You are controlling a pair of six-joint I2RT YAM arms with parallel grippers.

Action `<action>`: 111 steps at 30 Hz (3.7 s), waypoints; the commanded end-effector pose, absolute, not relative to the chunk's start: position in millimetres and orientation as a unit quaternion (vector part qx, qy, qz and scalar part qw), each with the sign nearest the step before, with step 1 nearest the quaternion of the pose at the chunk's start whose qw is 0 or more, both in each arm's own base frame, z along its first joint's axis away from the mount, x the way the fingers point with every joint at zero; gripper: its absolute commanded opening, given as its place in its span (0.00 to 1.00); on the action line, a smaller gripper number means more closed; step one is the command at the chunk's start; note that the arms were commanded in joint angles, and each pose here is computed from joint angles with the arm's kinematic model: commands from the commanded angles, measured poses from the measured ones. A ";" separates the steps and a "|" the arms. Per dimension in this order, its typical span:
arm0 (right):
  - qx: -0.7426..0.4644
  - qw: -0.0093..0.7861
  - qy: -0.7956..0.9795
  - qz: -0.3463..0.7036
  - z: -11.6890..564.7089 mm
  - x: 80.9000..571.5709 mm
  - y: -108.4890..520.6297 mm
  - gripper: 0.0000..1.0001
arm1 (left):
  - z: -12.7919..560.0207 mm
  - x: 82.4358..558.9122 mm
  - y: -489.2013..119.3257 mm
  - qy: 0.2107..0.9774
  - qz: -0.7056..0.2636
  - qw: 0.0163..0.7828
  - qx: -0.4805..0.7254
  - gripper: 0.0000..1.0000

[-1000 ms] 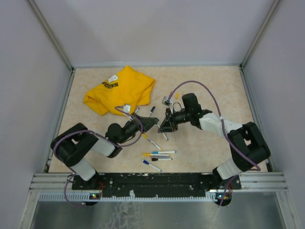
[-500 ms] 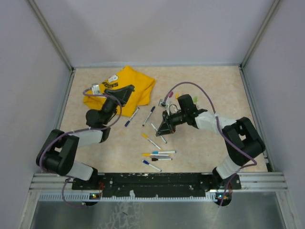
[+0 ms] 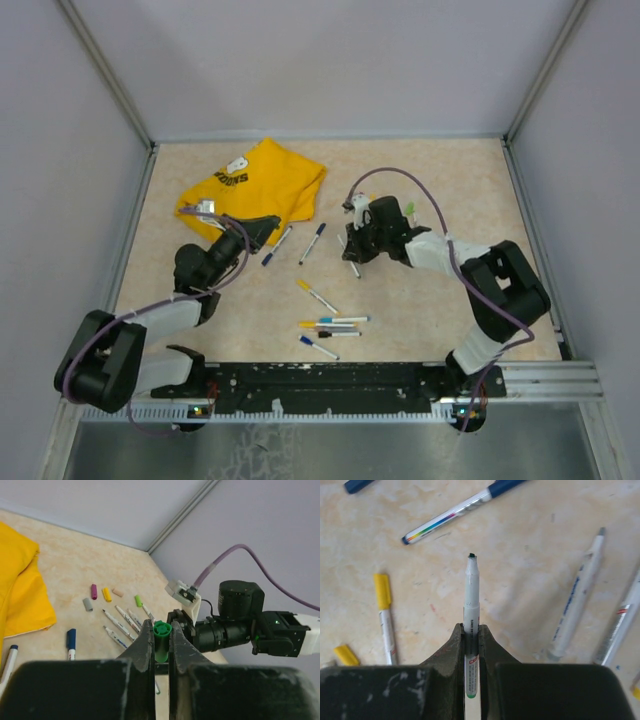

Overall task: Open the pen caps
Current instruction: Place the pen at the center of the board.

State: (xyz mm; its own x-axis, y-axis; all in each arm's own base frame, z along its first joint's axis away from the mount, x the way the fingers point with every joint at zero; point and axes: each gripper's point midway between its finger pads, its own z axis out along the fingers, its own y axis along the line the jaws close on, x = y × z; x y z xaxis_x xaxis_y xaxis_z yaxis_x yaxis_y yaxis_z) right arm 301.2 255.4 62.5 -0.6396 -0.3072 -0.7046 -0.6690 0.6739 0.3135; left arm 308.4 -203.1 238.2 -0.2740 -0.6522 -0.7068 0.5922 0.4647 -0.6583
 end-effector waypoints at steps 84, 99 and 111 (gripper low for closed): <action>-0.258 0.390 0.875 0.125 78.4 371.6 246.4 0.34 | 187.4 277.6 -209.7 0.699 -0.506 0.505 -0.006 0.00; -0.288 0.485 0.815 0.133 161.3 363.0 237.8 0.34 | 180.5 297.3 -235.5 0.747 -0.442 0.496 0.026 0.00; -0.363 0.521 0.761 0.132 198.4 335.4 213.1 0.68 | 156.3 338.7 -276.8 0.811 -0.353 0.465 0.034 0.00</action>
State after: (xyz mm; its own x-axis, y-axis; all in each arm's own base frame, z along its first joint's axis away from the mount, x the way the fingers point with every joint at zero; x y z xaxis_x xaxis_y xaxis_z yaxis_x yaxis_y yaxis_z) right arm 342.9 222.3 176.4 -0.2989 -0.4049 -0.8641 -0.6487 0.7503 -0.1272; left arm 322.7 -272.0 170.9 -0.5539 -0.3249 -0.7666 0.4333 0.6737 -0.5987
